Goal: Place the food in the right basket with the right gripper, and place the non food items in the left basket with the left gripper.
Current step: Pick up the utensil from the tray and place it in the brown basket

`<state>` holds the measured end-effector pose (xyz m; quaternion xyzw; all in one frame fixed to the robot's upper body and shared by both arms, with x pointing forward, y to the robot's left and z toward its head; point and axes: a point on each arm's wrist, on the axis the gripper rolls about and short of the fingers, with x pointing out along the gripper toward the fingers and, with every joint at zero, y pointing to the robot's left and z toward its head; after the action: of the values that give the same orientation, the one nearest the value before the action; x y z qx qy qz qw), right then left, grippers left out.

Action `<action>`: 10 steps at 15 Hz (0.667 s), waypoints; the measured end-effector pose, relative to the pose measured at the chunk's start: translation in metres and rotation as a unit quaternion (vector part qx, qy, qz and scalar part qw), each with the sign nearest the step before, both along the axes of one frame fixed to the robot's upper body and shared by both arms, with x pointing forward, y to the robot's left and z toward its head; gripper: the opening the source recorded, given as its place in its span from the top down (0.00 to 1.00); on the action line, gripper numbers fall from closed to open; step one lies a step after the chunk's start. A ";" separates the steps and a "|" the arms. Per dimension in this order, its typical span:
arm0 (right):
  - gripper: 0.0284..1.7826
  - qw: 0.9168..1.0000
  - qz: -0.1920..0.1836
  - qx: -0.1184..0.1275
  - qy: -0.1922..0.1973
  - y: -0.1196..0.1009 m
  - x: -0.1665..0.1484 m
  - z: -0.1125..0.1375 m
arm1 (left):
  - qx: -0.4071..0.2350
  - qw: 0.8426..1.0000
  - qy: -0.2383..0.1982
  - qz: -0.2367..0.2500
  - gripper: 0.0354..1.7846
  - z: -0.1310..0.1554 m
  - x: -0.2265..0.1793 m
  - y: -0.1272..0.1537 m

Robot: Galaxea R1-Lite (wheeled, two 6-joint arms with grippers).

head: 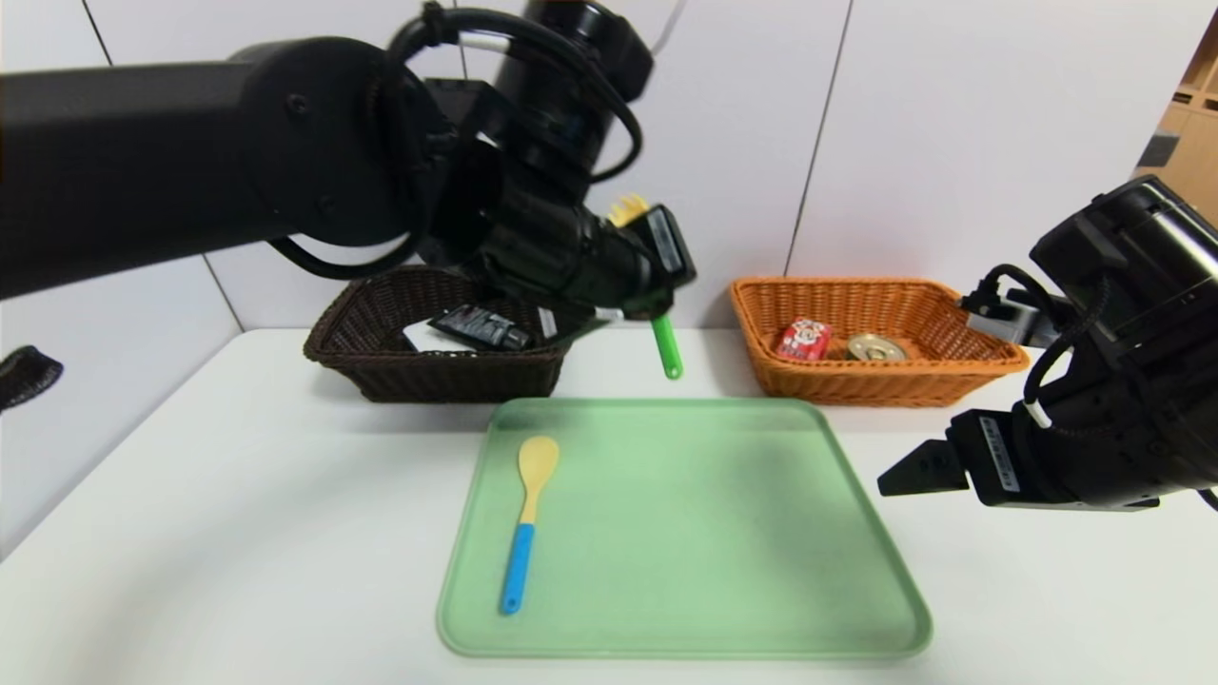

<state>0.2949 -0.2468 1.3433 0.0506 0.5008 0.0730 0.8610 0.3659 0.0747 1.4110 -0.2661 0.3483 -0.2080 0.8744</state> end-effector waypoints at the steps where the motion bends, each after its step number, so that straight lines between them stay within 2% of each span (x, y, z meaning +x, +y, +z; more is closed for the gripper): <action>1: 0.05 1.000 0.000 -0.001 0.002 0.000 0.000 -0.001 | -0.026 0.999 -0.017 0.041 0.93 0.008 0.014 0.016; 3: 0.05 1.000 0.000 -0.002 0.003 0.000 -0.001 -0.002 | -0.056 0.992 -0.025 0.114 0.93 0.013 0.039 0.049; 5: 0.05 1.000 0.001 -0.002 0.004 0.000 -0.001 -0.002 | -0.071 0.982 -0.014 0.172 0.93 0.009 0.062 0.080; 8: 0.05 1.000 0.001 -0.003 0.004 0.000 -0.001 -0.002 | -0.079 0.969 0.015 0.232 0.93 -0.008 0.090 0.112; 10: 0.05 1.000 0.001 -0.003 0.004 0.000 -0.001 -0.002 | -0.080 0.965 0.039 0.247 0.93 -0.022 0.106 0.127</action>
<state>0.2936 -0.2466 1.3411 0.0477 0.5043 0.0726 0.8592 0.4720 0.2013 1.3886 -0.4207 0.2882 -0.0019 0.8602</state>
